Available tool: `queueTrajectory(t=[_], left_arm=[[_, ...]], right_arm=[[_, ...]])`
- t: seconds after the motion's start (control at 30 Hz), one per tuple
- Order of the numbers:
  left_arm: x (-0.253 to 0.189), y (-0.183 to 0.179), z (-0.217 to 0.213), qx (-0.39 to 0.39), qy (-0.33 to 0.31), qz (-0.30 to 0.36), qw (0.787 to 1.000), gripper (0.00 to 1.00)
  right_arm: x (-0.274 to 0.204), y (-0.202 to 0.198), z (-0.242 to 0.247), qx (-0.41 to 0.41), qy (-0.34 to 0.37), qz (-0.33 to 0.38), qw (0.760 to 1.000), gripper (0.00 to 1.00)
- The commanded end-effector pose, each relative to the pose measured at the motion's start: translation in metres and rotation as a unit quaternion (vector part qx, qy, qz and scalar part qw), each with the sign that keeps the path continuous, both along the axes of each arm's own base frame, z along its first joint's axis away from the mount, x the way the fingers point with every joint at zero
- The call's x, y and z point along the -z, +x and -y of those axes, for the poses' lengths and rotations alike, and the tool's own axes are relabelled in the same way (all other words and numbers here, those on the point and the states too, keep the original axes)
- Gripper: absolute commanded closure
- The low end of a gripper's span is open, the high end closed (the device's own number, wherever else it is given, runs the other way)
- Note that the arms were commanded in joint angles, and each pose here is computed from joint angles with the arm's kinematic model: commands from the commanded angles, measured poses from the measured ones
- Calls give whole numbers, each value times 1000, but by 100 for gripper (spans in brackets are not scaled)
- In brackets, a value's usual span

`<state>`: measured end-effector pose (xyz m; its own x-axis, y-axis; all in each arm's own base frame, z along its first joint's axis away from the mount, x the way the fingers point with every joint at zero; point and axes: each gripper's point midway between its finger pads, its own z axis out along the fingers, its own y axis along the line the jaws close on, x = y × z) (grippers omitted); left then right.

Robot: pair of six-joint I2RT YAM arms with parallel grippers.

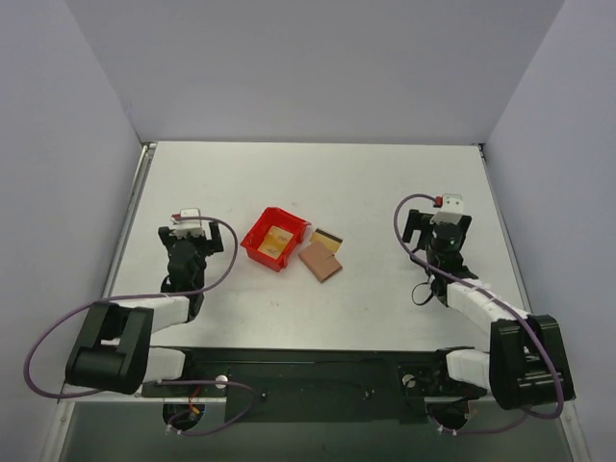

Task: Put the credit cards into the card holder
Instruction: Pick up the card holder from the center of the board.

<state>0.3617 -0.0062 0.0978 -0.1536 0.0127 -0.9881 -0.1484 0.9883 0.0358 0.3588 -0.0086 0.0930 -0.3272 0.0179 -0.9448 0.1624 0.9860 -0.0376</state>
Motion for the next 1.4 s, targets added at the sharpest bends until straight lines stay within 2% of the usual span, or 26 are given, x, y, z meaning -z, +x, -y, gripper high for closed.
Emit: queueTrajectory(t=[0.0, 0.1, 0.17, 0.2, 0.3, 0.4, 0.57, 0.77, 0.8, 0.83, 0.87, 0.9, 0.93, 0.97, 1.03, 1.07, 1.13, 1.17, 1.2, 1.23, 1.3, 1.37], left_arm=[[-44, 5, -8, -36, -11, 43, 998, 3], [-52, 1, -20, -86, -43, 48, 994, 3], [-64, 0, -28, -116, -56, 48, 990, 3], [-74, 3, -32, -134, -70, 54, 987, 3], [-72, 5, -38, -153, -85, 23, 984, 3], [-81, 13, -34, -149, -110, 27, 982, 3], [-90, 15, -46, -200, -188, 38, 961, 3], [-101, 22, -40, -178, -237, 61, 953, 3], [-93, 20, -39, -183, -237, 41, 953, 3], [-105, 27, -40, -191, -246, 48, 949, 3], [-93, 22, -42, -207, -239, 14, 949, 3], [-104, 26, -46, -234, -261, 19, 937, 3], [-84, 16, -48, -263, -254, -36, 930, 3], [-101, 19, -49, -288, -289, -23, 913, 4], [-100, 11, -51, -317, -287, -60, 902, 11], [-100, 6, -51, -322, -281, -75, 901, 15], [-106, 2, -46, -304, -282, -71, 907, 15], [-110, 2, -37, -268, -268, -77, 922, 16], [-123, 3, -33, -243, -277, -45, 928, 23], [-127, 2, -27, -224, -284, -39, 931, 24], [-137, -4, -19, -191, -309, -17, 932, 24], [-151, -5, -11, -147, -291, -12, 945, 24]], right_arm=[[-30, -3, -6, 41, 18, 23, 999, 0], [-35, -5, 4, 149, 123, 23, 981, 0], [-54, 2, 6, 178, 142, 10, 974, 0], [-41, -7, 10, 192, 136, -29, 972, 0], [-42, -9, 13, 217, 206, -56, 953, 0], [-35, -11, 14, 201, 251, -78, 944, 0], [-38, -19, 13, 195, 240, -103, 945, 0], [-47, -24, 18, 200, 295, -102, 929, 0], [-47, -23, 14, 193, 303, -105, 927, 0], [-46, -22, 11, 185, 308, -111, 927, 0], [-44, -22, 11, 186, 307, -114, 926, 0], [-41, -20, 3, 170, 318, -126, 924, 0], [-38, -20, 1, 167, 320, -132, 923, 0], [-33, -19, -2, 164, 325, -143, 920, 0], [-26, -18, -7, 158, 332, -159, 916, 0], [-24, -17, -9, 155, 335, -164, 915, 0], [-21, -16, -14, 145, 341, -172, 913, 1], [-20, -15, -17, 137, 345, -174, 912, 1], [-20, -14, -19, 133, 347, -174, 912, 1], [-20, -13, -22, 126, 349, -176, 912, 1], [-19, -12, -28, 111, 336, -179, 918, 1], [-21, -9, -40, 96, 311, -178, 929, 1]])
